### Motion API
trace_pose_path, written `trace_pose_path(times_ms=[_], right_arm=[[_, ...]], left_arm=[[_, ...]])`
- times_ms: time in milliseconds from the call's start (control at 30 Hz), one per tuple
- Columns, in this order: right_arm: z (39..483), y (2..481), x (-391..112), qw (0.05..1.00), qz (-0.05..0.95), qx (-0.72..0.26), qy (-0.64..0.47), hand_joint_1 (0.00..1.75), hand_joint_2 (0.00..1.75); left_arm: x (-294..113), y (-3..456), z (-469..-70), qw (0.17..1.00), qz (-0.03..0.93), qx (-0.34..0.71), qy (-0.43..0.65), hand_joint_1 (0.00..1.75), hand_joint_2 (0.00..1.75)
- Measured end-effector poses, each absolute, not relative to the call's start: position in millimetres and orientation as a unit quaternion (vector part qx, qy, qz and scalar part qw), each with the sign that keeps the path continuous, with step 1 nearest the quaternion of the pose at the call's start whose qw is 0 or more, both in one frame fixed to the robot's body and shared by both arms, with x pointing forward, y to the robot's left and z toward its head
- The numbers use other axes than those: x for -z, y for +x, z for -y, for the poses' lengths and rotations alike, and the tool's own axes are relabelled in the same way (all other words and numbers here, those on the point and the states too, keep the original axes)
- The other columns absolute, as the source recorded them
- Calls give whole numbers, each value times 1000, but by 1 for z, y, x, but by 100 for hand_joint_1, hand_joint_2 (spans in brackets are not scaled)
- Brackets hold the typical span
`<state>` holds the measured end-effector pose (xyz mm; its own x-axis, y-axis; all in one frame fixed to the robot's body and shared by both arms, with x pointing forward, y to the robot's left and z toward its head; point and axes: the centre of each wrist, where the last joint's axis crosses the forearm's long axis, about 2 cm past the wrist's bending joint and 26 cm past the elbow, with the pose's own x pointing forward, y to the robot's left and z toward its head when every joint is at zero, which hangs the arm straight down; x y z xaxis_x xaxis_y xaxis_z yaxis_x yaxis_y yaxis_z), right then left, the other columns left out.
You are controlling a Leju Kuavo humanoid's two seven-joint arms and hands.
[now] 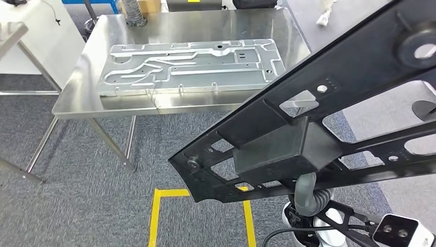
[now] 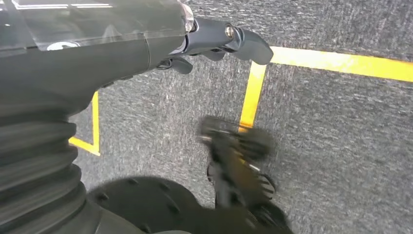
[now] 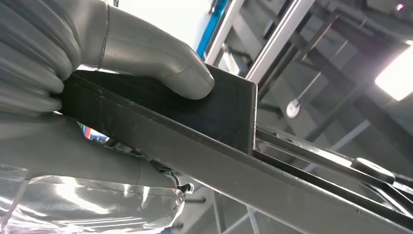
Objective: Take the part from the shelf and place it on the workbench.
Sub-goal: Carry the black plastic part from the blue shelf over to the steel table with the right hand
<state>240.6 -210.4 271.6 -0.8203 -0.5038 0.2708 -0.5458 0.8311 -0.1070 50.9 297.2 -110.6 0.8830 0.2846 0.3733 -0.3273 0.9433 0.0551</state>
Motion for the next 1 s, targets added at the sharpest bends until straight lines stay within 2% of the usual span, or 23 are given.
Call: trace_pose_path(times_ms=[233, 400, 533, 633, 800, 1000], right_arm=[[210, 244, -272, 121, 955, -81, 260, 175, 175], [213, 245, -280, 112, 973, -68, 192, 175, 175], [221, 247, -286, 97, 995, -36, 10, 175, 175], [230, 273, -298, 66, 990, -12, -126, 175, 175], [253, 319, -319, 59, 965, -29, -253, 175, 175], [271, 354, -328, 79, 903, -99, -412, 175, 175]], left_arm=[[112, 42, -300, 968, 172, -171, 64, 0, 175], [111, 46, -301, 966, 178, -177, 67, 0, 175], [111, 45, -302, 964, 186, -175, 74, 0, 175], [111, 44, -301, 964, 192, -168, 70, 0, 175], [110, 52, -301, 964, 200, -164, 61, 0, 175], [111, 49, -302, 965, 202, -154, 61, 0, 175]])
